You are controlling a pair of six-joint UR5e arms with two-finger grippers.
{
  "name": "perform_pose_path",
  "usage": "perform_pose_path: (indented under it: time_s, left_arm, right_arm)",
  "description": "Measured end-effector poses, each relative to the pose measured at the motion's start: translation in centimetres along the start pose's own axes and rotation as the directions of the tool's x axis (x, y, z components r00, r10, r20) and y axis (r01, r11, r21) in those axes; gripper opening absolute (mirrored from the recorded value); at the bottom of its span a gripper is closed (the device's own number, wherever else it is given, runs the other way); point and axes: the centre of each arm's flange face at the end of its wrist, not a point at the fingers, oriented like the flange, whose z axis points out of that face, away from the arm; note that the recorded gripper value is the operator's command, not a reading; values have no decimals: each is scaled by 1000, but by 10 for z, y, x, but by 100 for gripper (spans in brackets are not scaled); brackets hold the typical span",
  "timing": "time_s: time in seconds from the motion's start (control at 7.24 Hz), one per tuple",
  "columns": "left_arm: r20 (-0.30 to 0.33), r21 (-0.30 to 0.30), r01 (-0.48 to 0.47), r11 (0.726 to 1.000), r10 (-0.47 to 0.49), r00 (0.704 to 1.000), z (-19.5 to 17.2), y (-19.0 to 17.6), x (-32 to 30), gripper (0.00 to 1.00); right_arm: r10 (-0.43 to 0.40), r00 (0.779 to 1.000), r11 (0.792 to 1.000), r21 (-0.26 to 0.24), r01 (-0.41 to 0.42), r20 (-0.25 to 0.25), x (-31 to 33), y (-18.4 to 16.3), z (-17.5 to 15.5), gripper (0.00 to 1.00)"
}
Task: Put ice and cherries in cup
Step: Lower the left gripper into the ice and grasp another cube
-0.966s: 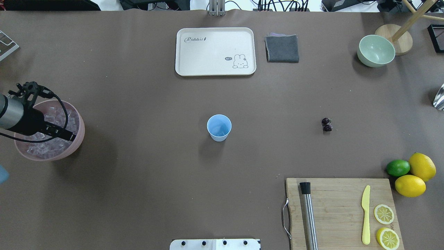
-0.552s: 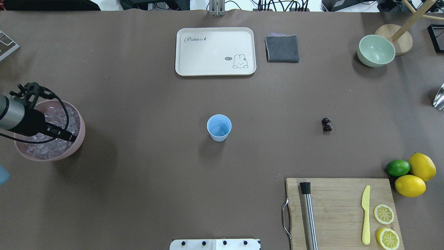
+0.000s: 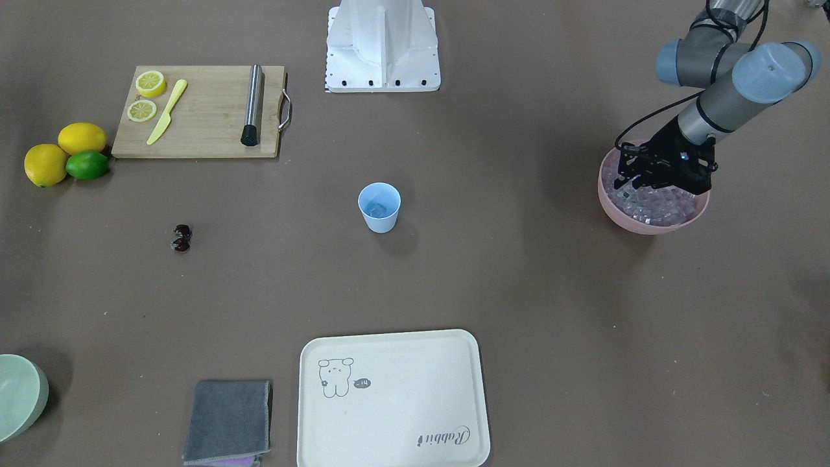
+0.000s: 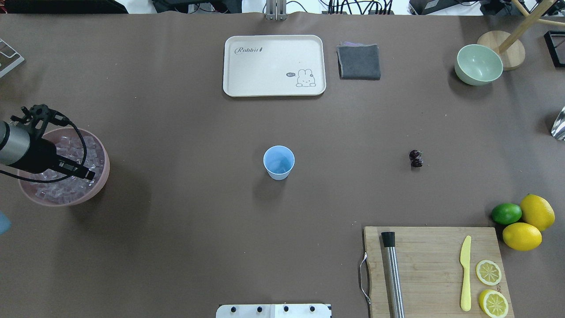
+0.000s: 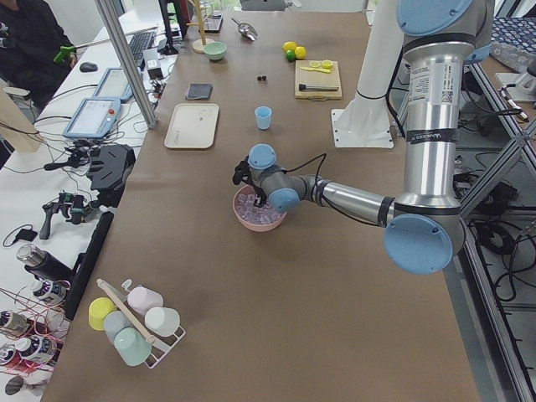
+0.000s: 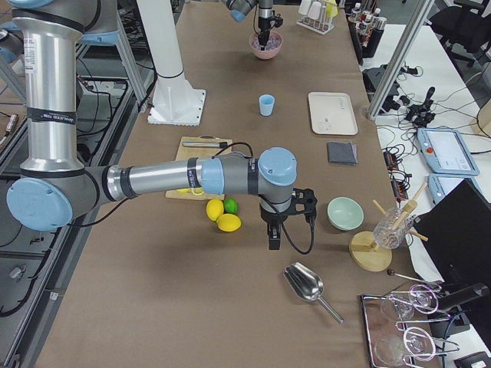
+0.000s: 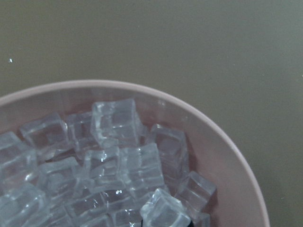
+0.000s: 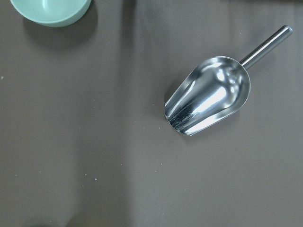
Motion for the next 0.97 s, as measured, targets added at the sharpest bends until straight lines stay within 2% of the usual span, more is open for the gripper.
perform_pose_path:
  time_s: [0.41, 0.83, 0.97]
  left_arm:
    - [-26, 25, 28, 999, -27, 999, -30, -8, -12, 0]
    - [-40, 101, 48, 994, -44, 998, -81, -26, -37, 0]
    - [-60, 132, 39, 990, -31, 998, -100, -41, -29, 0]
  right_arm:
    - [-1, 1000, 1000, 2, 1, 1, -1, -1, -1, 100]
    - [8, 1000, 1000, 2, -8, 1, -1, -2, -1, 100]
    - [12, 1000, 1000, 2, -12, 1, -2, -3, -1, 100]
